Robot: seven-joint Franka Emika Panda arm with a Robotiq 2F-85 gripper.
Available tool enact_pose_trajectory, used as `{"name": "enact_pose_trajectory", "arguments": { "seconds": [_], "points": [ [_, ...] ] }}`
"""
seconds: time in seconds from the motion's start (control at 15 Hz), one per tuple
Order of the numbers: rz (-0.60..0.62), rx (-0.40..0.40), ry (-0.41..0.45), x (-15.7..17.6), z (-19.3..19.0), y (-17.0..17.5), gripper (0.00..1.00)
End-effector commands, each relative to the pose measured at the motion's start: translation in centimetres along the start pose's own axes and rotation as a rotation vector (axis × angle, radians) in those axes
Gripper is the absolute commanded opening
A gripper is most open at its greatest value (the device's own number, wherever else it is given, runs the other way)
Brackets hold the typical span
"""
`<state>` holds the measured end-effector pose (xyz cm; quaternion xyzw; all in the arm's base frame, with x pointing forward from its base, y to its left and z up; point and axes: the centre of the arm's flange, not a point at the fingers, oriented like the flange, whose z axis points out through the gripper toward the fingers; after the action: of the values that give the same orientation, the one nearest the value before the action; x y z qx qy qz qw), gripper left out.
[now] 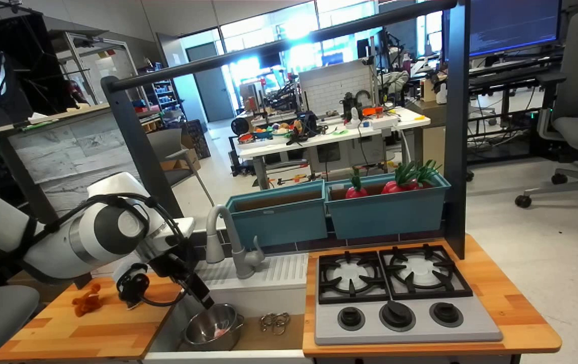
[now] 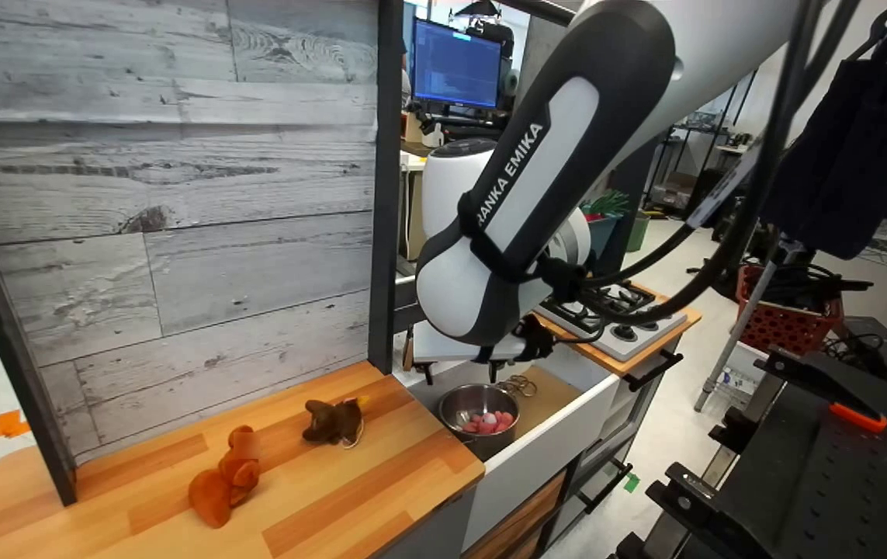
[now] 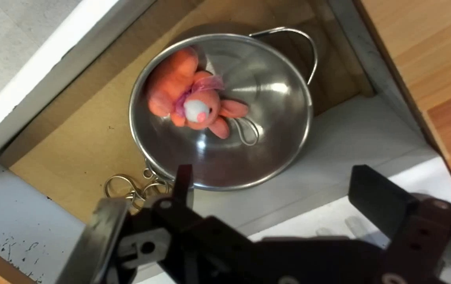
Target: Remove the plush toys from the pot
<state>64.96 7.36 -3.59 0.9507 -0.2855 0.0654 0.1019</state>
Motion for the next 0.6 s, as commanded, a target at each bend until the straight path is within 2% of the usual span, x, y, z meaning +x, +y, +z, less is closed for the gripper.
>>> {"name": "enact_pose_trajectory", "arguments": {
  "seconds": [0.0, 0.07, 0.2, 0.27, 0.33, 0.4, 0.53],
  "points": [
    [0.018, -0.090, -0.021, 0.3, 1.9, -0.8, 0.99],
    [0.022, -0.103, -0.034, 0.2, 2.1, -0.6, 0.74],
    [0.019, -0.140, -0.058, -0.2, 2.9, 0.2, 0.71],
    [0.021, -0.157, -0.070, -0.4, 3.3, 0.5, 0.65],
    [0.021, -0.168, -0.077, -0.4, 3.7, 0.7, 0.70],
    [0.022, -0.174, -0.087, -0.5, 4.1, 0.7, 0.88],
    [0.017, -0.178, -0.103, -0.4, 5.0, 0.6, 0.94]
  ]
}}
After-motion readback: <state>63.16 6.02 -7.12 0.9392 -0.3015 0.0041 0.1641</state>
